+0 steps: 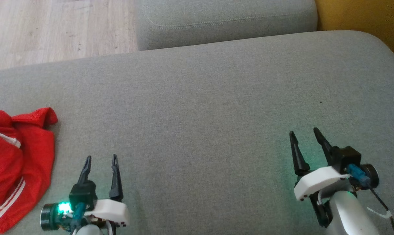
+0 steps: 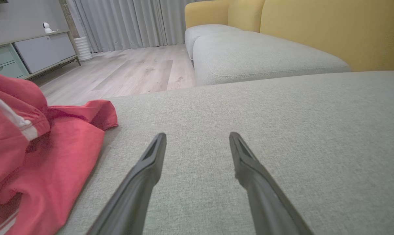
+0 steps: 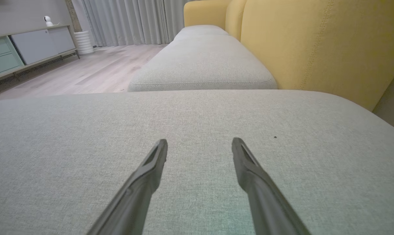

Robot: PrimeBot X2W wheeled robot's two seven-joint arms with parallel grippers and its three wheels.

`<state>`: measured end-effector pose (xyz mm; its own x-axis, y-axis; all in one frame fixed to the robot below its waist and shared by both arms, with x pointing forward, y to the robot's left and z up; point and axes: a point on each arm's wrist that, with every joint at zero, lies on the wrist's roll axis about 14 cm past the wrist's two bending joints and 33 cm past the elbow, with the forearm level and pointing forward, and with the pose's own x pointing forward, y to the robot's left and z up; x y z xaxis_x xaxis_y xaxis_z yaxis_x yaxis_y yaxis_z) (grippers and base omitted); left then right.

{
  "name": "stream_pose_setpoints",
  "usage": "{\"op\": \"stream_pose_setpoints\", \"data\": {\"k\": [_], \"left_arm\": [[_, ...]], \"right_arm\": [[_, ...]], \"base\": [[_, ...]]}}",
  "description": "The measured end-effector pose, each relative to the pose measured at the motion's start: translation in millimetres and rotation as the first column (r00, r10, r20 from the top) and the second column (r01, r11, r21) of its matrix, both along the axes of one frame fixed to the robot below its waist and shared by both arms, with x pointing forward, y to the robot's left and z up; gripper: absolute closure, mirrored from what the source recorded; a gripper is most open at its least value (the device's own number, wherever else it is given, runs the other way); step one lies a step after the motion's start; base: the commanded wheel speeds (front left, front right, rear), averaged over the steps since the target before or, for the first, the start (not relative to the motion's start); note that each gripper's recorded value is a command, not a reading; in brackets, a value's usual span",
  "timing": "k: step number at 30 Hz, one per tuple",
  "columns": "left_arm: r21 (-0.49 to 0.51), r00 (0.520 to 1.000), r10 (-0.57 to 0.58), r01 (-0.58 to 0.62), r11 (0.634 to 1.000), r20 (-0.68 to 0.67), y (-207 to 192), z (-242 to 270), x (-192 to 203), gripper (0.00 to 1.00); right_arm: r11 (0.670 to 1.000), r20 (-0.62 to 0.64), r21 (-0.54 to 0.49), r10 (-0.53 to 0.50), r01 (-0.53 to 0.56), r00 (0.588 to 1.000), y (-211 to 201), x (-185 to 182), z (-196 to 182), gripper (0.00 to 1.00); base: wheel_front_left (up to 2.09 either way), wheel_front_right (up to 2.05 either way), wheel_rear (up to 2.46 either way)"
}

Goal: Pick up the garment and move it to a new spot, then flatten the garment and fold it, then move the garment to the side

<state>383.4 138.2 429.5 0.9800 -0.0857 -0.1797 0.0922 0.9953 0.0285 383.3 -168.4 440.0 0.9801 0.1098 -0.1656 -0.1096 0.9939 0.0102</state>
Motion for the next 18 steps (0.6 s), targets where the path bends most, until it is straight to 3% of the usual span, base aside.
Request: {"op": "stream_pose_setpoints", "data": {"k": [10, 18], "left_arm": [[-0.021, 1.000, 0.023, -0.023, 1.000, 0.006, 4.5, 2.3, 0.3, 0.00], [-0.021, 0.996, 0.086, -0.086, 0.996, -0.004, 25.2, -1.0, -7.8, 0.00]], "right_arm": [[0.999, 0.003, 0.026, -0.019, 0.019, 1.000, -3.1, 1.9, 1.1, 0.00], [0.998, -0.017, 0.036, 0.055, -0.055, 0.998, 23.4, 13.1, -6.8, 0.00]], "base": [[0.00, 0.00, 0.00], [0.00, 0.00, 0.00]]}}
